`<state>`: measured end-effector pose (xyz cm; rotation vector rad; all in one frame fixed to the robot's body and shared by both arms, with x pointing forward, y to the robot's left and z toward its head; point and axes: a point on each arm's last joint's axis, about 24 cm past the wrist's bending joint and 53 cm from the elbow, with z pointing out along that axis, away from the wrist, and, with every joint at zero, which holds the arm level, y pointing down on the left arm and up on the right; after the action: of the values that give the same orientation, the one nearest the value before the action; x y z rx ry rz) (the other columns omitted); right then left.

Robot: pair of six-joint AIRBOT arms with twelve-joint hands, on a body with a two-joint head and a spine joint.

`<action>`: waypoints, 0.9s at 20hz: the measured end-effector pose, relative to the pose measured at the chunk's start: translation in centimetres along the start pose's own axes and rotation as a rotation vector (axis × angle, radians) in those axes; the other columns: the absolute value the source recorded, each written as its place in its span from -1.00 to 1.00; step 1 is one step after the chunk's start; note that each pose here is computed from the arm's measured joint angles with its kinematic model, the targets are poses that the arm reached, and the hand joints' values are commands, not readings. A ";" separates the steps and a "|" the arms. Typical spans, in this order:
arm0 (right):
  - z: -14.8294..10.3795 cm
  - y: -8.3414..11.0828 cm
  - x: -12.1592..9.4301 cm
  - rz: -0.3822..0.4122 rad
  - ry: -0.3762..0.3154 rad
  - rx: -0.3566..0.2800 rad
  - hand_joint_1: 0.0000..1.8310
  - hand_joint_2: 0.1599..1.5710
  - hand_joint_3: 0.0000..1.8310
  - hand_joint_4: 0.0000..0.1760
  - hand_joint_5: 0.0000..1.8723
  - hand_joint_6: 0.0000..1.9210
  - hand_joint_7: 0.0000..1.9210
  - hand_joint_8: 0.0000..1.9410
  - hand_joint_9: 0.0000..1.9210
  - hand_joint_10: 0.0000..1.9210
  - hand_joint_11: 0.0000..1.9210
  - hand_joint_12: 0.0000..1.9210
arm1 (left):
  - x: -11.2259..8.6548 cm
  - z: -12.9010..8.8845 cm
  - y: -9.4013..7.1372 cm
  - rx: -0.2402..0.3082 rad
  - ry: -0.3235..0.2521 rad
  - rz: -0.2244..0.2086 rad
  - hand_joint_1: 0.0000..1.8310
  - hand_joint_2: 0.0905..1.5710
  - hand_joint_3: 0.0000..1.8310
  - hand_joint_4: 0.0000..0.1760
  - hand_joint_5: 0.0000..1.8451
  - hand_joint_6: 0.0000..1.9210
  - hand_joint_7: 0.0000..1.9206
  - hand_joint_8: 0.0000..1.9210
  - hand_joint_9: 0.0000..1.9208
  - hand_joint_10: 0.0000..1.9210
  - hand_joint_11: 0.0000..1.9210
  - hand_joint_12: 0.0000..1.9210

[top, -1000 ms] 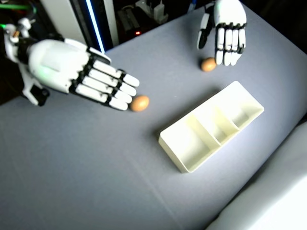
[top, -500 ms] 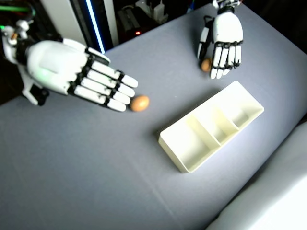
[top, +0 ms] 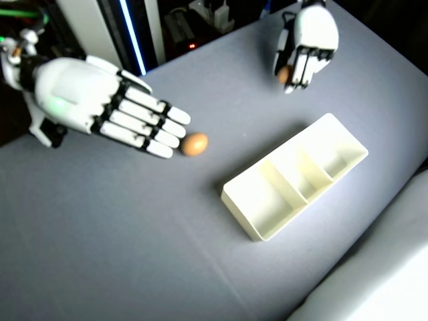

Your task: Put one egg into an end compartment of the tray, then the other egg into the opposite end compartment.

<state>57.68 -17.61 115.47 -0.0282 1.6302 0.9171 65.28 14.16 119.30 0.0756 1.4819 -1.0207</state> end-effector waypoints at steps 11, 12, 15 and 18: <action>0.3 0.1 0.4 0.015 -0.009 -0.010 -0.87 0.65 -0.98 -1.00 -1.00 -1.00 -1.00 -1.00 -1.00 -1.00 -1.00 -1.00 | -5.2 10.5 3.5 -0.128 -0.089 -0.044 0.24 0.60 -0.95 -1.00 -0.31 0.56 -0.26 0.76 0.12 1.00 0.27 1.00; 0.3 0.1 0.6 0.023 -0.006 -0.011 -0.87 0.64 -0.98 -1.00 -1.00 -1.00 -1.00 -1.00 -1.00 -1.00 -1.00 -1.00 | -4.8 11.0 4.0 -0.148 -0.083 -0.065 0.25 0.66 -0.98 -1.00 -0.38 0.44 -0.29 0.86 0.03 1.00 0.17 1.00; 0.3 0.0 0.8 0.030 -0.001 -0.008 -0.88 0.64 -0.99 -1.00 -1.00 -1.00 -1.00 -1.00 -1.00 -1.00 -1.00 -1.00 | -2.4 12.6 5.6 -0.211 -0.015 -0.102 0.14 0.62 -1.00 -1.00 -0.88 0.06 -0.51 0.17 -0.43 0.40 -0.48 0.92; 0.3 0.1 0.9 0.029 0.001 -0.015 -0.65 0.59 -1.00 -1.00 -1.00 -1.00 -1.00 -1.00 -1.00 -1.00 -0.99 -0.99 | -1.8 12.8 6.1 -0.233 0.006 -0.109 -0.21 0.54 -1.00 -0.28 -1.00 -0.34 -0.88 -0.28 -0.95 0.25 -0.97 0.93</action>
<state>57.66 -16.95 114.80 -0.0156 1.6279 0.9517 79.21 10.90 119.66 -0.1705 1.6147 -0.9280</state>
